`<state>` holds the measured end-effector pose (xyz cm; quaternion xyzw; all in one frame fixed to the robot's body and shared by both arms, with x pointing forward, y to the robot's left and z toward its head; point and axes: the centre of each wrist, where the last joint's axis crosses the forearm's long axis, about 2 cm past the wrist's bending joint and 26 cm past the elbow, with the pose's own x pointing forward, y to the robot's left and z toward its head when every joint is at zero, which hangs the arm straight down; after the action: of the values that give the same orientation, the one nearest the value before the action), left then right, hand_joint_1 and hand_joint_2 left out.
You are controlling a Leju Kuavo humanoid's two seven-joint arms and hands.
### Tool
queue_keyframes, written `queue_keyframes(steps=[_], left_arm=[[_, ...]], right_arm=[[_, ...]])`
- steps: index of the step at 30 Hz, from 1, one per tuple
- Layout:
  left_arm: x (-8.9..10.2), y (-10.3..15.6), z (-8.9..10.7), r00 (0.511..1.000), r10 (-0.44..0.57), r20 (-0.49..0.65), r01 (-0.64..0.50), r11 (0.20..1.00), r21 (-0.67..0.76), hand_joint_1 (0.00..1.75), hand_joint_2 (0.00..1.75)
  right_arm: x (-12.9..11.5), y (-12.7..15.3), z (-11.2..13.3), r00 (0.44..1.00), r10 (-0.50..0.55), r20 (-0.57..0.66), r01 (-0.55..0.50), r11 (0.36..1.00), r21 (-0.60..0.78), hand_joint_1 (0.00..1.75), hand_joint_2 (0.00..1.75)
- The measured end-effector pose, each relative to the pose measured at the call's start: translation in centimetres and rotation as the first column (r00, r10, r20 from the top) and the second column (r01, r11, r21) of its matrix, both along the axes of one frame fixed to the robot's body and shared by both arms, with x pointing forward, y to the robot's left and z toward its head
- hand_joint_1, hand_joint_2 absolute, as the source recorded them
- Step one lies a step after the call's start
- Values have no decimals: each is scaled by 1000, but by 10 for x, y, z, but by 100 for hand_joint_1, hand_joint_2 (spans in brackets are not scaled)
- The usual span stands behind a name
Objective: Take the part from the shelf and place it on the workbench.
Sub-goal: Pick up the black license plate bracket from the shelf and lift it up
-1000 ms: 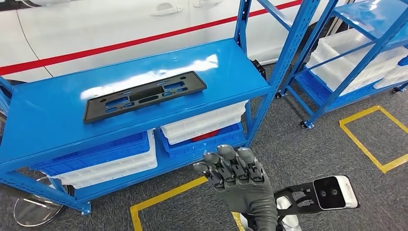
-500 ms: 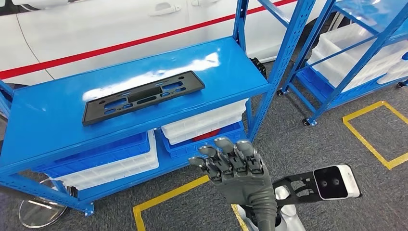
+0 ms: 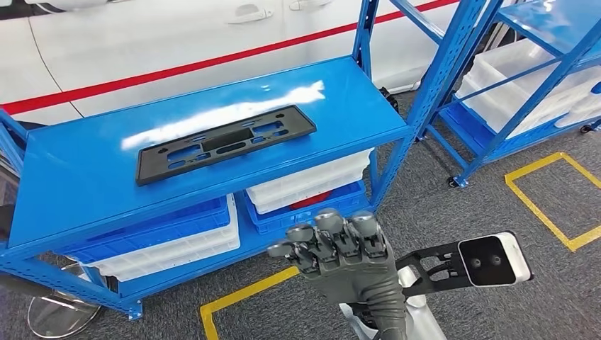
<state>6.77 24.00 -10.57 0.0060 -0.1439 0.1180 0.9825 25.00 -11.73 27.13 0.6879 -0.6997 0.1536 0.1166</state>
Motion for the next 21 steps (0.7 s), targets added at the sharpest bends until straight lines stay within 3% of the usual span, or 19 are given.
queue_keyframes(steps=[14, 18, 21], left_arm=[[1, 0, 0, 1000, -25, -15, 25, 1000, 6, 0, 0], [2, 0, 0, 999, -36, -17, 36, 999, 8, 0, 0], [1, 1, 0, 999, -46, -22, 47, 999, 9, 0, 0]], right_arm=[[-3, 0, -3, 1000, -20, -21, 19, 1000, -14, 0, 175], [-5, 1, -4, 999, -25, -23, 25, 1000, -13, 0, 0], [-6, 1, -7, 999, -31, -33, 30, 999, -16, 0, 0]])
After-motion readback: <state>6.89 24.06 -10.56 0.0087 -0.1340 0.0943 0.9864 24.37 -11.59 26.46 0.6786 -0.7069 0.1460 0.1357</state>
